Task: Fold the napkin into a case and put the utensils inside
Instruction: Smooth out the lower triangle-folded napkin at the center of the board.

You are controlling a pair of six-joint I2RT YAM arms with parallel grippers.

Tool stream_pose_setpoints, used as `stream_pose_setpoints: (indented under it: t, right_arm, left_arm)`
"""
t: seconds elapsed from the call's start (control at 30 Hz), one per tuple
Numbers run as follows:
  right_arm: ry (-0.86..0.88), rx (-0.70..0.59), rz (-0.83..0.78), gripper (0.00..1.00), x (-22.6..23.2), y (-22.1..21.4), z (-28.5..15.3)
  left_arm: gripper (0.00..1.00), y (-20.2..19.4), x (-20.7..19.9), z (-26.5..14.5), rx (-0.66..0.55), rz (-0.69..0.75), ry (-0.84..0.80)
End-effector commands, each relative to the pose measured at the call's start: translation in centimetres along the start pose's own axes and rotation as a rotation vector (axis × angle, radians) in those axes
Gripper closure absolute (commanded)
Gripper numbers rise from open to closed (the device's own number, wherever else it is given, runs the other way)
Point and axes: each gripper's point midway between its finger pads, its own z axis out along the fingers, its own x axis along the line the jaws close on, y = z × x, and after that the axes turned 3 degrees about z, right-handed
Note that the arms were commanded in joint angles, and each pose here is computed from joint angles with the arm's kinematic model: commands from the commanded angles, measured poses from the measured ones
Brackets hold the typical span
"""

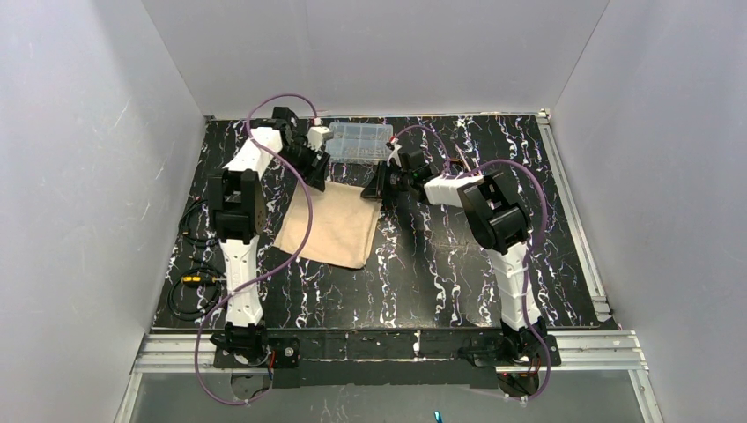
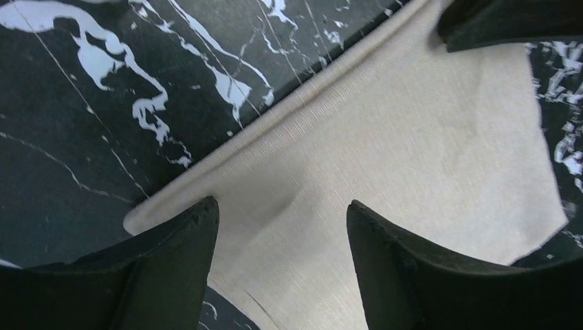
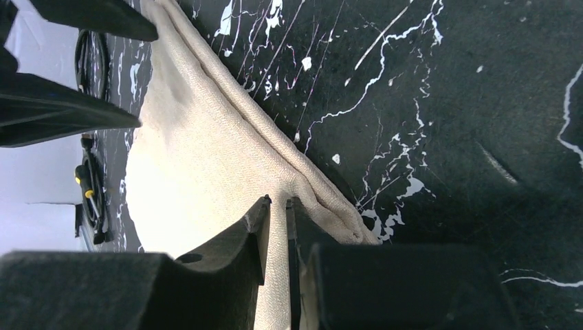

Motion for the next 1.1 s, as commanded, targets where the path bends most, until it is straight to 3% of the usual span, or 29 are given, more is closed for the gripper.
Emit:
stream_pose_setpoints:
  t: [0.0,0.3,0.43,0.7,0.97,1.07]
  right_arm:
    - [-0.052,-0.021,-0.018,0.76,-2.0,0.4,-0.1]
    - [-0.089,0.008,-0.058,0.77,-4.0,0.2,-0.9]
    - [-0.095,0.029,-0.067,0.78,-4.4,-0.3,-1.0]
    - [-0.075,0.109,-0.075,0.81,-4.1,-2.9,-2.4]
    - [-0.075,0.246,-0.134,0.80,-3.0,-10.3,-6.8]
    - [-0.074,0.252,-0.153,0.80,-2.3,-10.8,-7.6]
  left_arm:
    - [0.34,1.7,2.2,0.1,0.004,0.067,0.096]
    - [0.34,3.4,4.9,1.1,-0.038,0.048,0.206]
    - [0.34,2.9,4.3,2.2,0.003,0.062,0.189]
    - [0.40,-2.2,1.1,3.7,0.137,0.037,0.113]
    - [0.43,-8.1,-6.6,1.5,0.195,0.005,-0.014]
    - [0.42,-8.6,-7.8,0.6,0.173,0.009,0.001]
